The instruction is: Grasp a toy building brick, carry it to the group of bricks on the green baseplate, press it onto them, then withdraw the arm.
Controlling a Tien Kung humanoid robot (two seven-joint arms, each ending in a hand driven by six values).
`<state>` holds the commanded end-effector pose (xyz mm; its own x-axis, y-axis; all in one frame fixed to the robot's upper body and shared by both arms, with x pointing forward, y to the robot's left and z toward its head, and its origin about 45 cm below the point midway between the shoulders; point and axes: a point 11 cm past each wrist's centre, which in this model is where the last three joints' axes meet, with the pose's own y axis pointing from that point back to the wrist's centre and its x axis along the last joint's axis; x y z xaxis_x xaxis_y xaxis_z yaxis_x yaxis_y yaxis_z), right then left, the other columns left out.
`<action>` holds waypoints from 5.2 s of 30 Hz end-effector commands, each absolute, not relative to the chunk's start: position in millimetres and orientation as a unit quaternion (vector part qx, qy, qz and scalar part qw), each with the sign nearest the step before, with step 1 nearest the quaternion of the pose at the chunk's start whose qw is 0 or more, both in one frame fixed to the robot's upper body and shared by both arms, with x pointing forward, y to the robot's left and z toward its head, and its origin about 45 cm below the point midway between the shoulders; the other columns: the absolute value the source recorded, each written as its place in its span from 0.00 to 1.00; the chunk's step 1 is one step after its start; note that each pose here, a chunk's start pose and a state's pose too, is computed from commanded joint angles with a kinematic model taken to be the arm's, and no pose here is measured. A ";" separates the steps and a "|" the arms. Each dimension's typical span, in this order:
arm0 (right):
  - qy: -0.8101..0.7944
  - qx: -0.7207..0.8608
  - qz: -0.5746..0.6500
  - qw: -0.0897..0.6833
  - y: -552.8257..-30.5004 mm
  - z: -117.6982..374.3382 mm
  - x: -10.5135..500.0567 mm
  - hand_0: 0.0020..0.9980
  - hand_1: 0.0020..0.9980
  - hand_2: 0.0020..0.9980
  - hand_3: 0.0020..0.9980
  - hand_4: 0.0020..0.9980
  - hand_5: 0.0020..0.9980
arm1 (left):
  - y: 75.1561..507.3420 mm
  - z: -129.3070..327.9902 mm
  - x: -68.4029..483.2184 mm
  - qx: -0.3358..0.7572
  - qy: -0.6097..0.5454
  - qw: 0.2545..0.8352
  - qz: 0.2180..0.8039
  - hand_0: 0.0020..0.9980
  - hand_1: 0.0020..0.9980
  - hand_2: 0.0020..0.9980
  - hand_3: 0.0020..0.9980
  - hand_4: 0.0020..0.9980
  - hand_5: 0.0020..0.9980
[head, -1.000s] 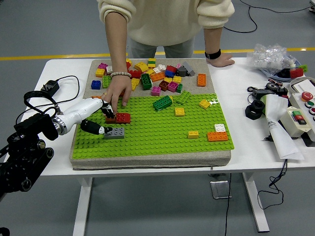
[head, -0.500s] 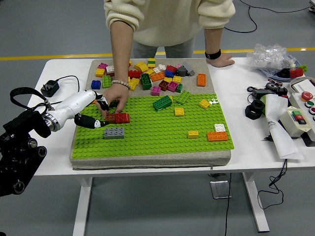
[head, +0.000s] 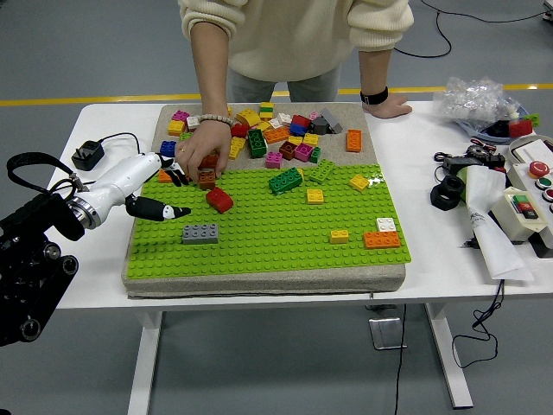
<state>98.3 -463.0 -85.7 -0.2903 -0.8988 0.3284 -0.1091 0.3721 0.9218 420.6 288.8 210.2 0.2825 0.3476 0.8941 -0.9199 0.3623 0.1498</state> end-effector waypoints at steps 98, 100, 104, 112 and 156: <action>-0.688 0.368 -0.423 0.461 -462.7 -84.9 102.6 0.78 0.71 0.75 0.69 0.95 0.70 | 309.9 203.1 426.0 0.377 -0.387 0.716 0.442 1.00 0.79 0.65 0.57 0.95 0.45; -0.688 0.368 -0.423 0.461 -462.8 -84.8 102.9 0.78 0.71 0.75 0.69 0.95 0.70 | 309.9 203.3 427.2 0.377 -0.388 0.716 0.441 1.00 0.79 0.65 0.57 0.95 0.45; -0.689 0.368 -0.423 0.460 -462.5 -84.7 103.5 0.78 0.71 0.75 0.69 0.95 0.70 | 308.5 202.5 431.3 0.381 -0.395 0.714 0.435 1.00 0.79 0.65 0.57 0.95 0.45; -0.690 0.369 -0.421 0.458 -461.6 -84.4 106.5 0.78 0.71 0.75 0.69 0.95 0.70 | 298.1 201.4 444.2 0.386 -0.417 0.708 0.419 1.00 0.78 0.60 0.59 0.91 0.30; -0.689 0.375 -0.417 0.460 -459.0 -83.8 113.2 0.78 0.71 0.75 0.69 0.95 0.70 | 292.8 172.0 472.7 0.474 -0.440 0.679 0.347 1.00 0.78 0.62 0.71 0.88 0.17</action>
